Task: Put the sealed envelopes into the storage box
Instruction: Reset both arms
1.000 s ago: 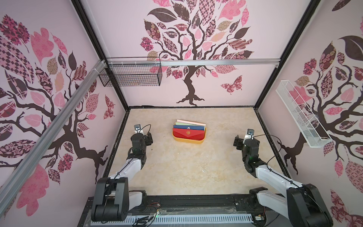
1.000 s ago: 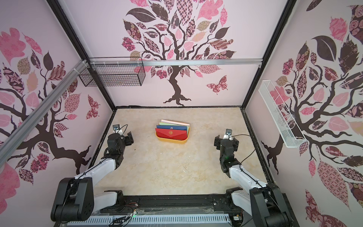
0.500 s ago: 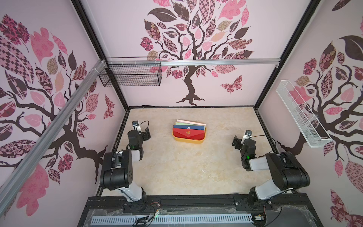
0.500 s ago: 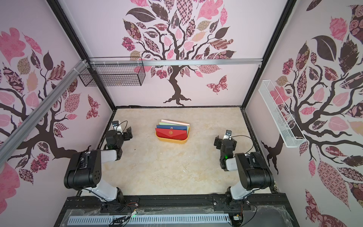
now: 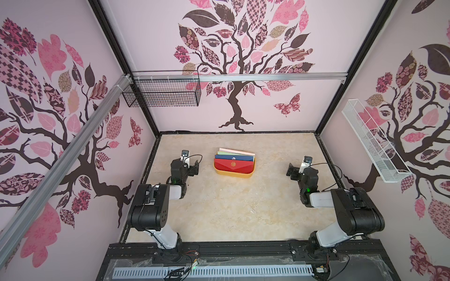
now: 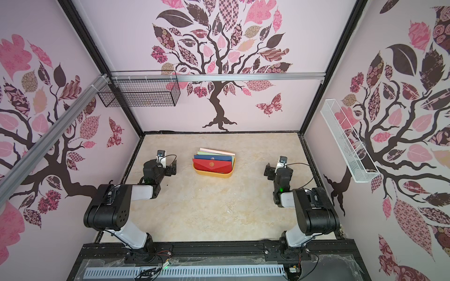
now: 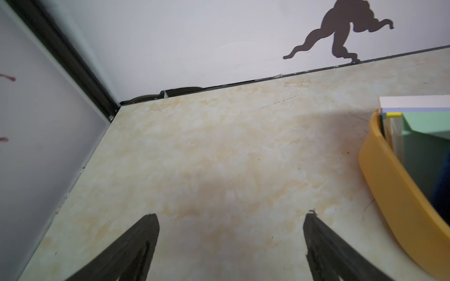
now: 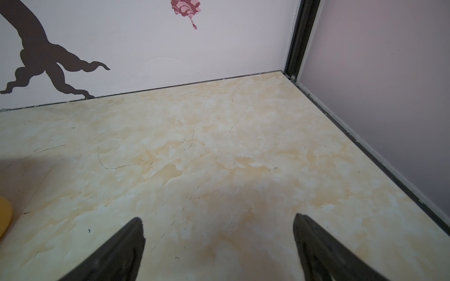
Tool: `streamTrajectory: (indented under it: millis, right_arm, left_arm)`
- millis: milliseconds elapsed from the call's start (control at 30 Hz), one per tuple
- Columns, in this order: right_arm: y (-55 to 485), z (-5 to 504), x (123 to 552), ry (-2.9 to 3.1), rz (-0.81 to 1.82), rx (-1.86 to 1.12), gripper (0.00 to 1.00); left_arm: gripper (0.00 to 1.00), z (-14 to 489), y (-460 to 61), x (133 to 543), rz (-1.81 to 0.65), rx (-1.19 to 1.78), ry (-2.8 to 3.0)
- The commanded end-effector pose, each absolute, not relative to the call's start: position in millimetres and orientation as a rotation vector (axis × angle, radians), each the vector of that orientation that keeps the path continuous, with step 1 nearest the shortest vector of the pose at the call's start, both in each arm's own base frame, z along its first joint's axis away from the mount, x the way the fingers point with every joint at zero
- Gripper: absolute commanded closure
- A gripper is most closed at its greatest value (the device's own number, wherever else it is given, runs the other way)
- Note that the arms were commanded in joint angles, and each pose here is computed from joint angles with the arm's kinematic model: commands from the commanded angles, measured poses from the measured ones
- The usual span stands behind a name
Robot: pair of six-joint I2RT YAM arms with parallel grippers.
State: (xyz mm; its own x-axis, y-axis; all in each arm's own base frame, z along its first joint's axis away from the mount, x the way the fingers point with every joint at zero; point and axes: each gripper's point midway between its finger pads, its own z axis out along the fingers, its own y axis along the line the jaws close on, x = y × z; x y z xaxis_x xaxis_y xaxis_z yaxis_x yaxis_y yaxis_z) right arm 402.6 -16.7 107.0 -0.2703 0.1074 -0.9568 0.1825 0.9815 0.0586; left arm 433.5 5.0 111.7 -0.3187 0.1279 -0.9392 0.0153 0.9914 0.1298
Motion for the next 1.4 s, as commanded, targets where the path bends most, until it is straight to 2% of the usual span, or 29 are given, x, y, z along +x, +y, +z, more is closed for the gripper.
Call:
streamTrajectory:
  millis: [0, 133, 367, 533, 733, 833, 933, 1000, 1200, 1367]
  right_arm:
    - [-17.6, 107.2, 403.6, 1.848, -0.072, 0.209, 0.01]
    - [-17.5, 107.8, 403.8, 1.846, -0.071, 0.208, 0.01]
    - [-17.2, 107.7, 403.7, 1.846, -0.072, 0.208, 0.01]
    - [-16.9, 107.7, 403.7, 1.846, -0.071, 0.208, 0.01]
    - [-17.5, 107.3, 403.5, 1.848, -0.072, 0.209, 0.01]
    - [-17.4, 107.6, 403.6, 1.847, -0.072, 0.208, 0.01]
    - [-18.0, 107.8, 403.8, 1.846, -0.074, 0.210, 0.01]
    - [-17.5, 107.8, 403.7, 1.846, -0.072, 0.209, 0.01]
    - [-17.5, 107.6, 403.5, 1.847, -0.073, 0.209, 0.01]
    - [-17.5, 107.8, 403.8, 1.846, -0.071, 0.208, 0.01]
  left_arm:
    - [0.02, 162.5, 39.3, 425.2, 0.177, -0.077, 1.750]
    - [0.03, 167.2, 66.2, 404.7, 0.245, -0.203, 1.822]
    - [0.03, 167.5, 70.2, 372.5, 0.158, -0.245, 1.768]
    - [0.03, 143.1, 80.3, 350.7, 0.214, -0.334, 1.799]
    - [0.03, 136.5, 75.7, 361.7, 0.202, -0.295, 1.792]
    - [0.03, 132.7, 48.2, 370.8, 0.191, -0.169, 1.839]
    - [0.03, 140.2, 31.5, 358.9, 0.029, -0.216, 1.740]
    - [0.03, 140.6, 26.4, 356.0, 0.037, -0.203, 1.744]
    - [0.03, 122.8, 45.7, 381.0, 0.011, -0.227, 1.785]
    - [0.03, 108.2, 17.5, 392.5, -0.007, -0.059, 1.794]
